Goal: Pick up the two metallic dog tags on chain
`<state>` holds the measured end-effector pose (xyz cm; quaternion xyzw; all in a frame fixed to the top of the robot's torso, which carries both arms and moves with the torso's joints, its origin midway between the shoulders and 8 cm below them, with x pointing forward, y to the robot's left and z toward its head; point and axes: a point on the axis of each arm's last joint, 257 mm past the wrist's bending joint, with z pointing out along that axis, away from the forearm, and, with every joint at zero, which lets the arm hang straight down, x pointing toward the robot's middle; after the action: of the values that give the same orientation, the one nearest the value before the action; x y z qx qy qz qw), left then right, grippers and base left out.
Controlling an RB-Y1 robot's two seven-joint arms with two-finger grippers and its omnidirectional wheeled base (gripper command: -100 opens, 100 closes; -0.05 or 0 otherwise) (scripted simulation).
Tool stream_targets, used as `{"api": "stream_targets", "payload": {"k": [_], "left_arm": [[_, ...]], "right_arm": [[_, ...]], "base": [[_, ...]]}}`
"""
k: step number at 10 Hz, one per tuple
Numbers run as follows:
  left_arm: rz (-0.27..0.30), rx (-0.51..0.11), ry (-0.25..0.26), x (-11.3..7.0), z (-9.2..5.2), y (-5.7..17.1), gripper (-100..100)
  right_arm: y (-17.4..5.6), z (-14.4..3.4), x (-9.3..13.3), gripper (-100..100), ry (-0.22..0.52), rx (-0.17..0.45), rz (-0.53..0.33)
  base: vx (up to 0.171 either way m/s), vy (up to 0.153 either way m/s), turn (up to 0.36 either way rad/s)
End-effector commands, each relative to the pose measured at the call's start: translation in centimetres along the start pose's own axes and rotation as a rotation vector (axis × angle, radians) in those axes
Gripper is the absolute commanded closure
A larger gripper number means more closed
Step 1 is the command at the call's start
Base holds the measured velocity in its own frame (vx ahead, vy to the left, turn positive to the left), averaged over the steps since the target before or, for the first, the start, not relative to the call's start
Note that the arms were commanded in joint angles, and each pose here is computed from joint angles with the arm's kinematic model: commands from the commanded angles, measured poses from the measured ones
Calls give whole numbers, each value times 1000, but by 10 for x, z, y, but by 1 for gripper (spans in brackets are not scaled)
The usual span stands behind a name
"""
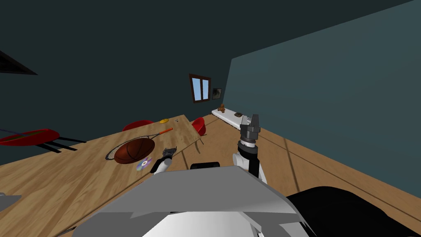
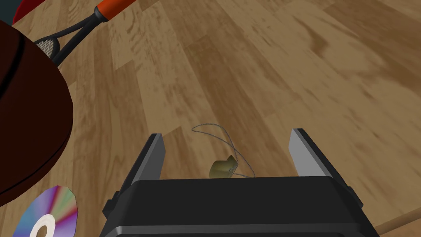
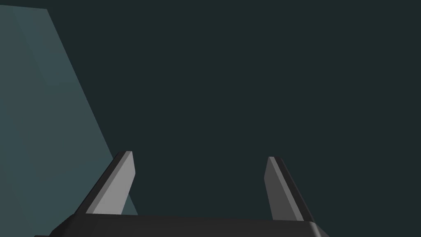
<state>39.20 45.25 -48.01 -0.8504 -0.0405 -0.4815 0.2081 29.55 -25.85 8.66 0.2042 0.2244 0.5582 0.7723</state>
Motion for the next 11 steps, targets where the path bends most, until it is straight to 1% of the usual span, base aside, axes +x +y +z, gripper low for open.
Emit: {"api": "stream_targets", "payload": {"k": [1,2,6,7,8,9,11], "left_arm": [[0,0,0,0,0,0,-100],[-2,1,0,0,1,0,100],[0,2,-1,0,0,-1,100],[0,2,-1,0,0,-1,0],[14,-11,0,-7,-11,0,100],[12,-11,7,-4,-11,0,100],[27,-29,17,-9,-25,4,100]], "right_arm": [[0,0,0,0,0,0,0],[0,0,0,0,0,0,0],[0,0,0,0,0,0,0],[0,0,0,0,0,0,0],[0,0,0,0,0,0,0],[0,0,0,0,0,0,0],[0,0,0,0,0,0,0]], "base": [[-30,1,-20],[0,0,0],[0,0,0],[0,0,0],[71,-2,115],[86,-2,127],[81,-3,100]]}}
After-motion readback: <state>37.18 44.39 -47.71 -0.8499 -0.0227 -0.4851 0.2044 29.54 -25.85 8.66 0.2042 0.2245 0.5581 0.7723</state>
